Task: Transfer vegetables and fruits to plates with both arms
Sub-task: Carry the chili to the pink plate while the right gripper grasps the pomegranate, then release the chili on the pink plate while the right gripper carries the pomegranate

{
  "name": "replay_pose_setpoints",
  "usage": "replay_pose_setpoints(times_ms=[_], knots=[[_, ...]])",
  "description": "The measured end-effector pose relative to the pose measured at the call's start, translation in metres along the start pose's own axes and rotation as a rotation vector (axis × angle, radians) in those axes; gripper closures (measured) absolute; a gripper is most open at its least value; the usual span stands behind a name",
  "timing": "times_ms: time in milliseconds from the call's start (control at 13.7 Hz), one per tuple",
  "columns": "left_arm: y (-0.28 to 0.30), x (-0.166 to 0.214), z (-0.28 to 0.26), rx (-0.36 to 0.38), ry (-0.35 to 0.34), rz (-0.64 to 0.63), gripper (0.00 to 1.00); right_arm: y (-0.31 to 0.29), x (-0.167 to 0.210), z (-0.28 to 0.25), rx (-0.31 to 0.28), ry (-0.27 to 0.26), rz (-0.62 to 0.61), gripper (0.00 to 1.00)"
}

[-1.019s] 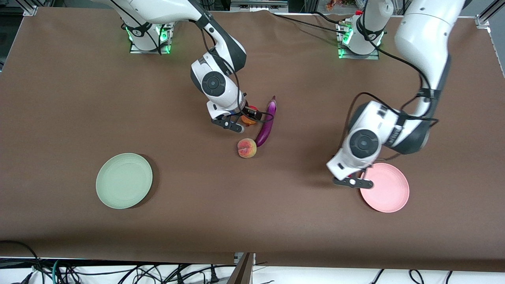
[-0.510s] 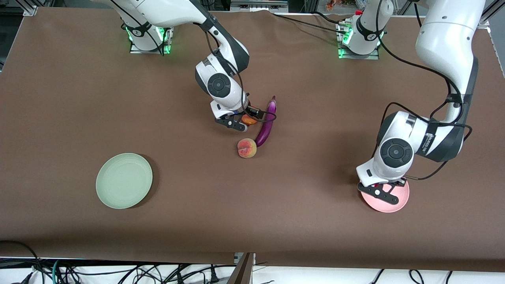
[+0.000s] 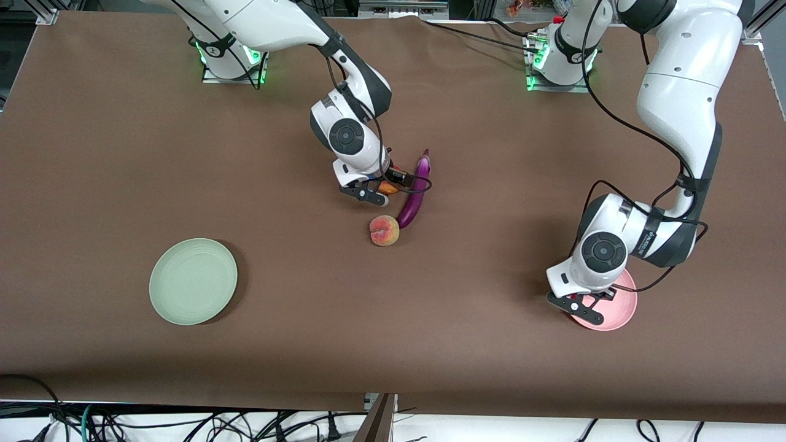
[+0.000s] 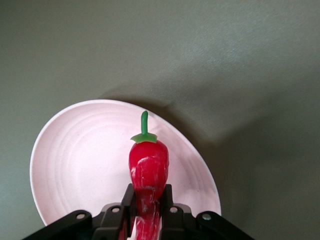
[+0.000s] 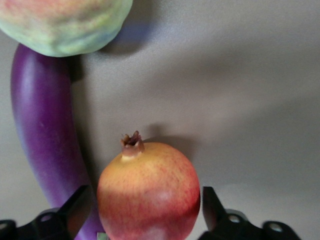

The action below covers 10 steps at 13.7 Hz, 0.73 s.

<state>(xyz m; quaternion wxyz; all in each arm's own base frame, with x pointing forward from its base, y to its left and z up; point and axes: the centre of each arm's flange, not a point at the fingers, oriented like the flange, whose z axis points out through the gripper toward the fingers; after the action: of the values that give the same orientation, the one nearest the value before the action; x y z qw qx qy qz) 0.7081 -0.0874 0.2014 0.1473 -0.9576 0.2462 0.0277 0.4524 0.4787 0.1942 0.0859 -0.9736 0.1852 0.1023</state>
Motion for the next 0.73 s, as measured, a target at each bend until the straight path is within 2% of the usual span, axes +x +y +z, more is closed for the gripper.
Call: replay_pose_setpoints(times_ms=[73,146,437,583,728], knots=[[-0.001,-0.001,0.002,-0.002,-0.003,-0.002,0.74,0.0,0.001,0.001,0.0,0.001,0.0,0.05],[-0.002,-0.002,0.004,-0.003,-0.004,-0.003,0.64,0.0,0.001,-0.001,0.002,0.003,0.0,0.16],[-0.004,-0.001,-0.006,-0.021,0.006,-0.019,0.22,0.002,0.023,-0.02,0.013,0.046,-0.002,0.17],[-0.001,0.0,-0.03,-0.077,-0.003,-0.054,0.02,0.014,0.058,-0.069,-0.028,0.066,-0.044,0.17],[0.003,-0.004,-0.069,-0.108,-0.031,-0.069,0.0,0.051,0.115,-0.144,-0.108,0.059,-0.132,0.17]])
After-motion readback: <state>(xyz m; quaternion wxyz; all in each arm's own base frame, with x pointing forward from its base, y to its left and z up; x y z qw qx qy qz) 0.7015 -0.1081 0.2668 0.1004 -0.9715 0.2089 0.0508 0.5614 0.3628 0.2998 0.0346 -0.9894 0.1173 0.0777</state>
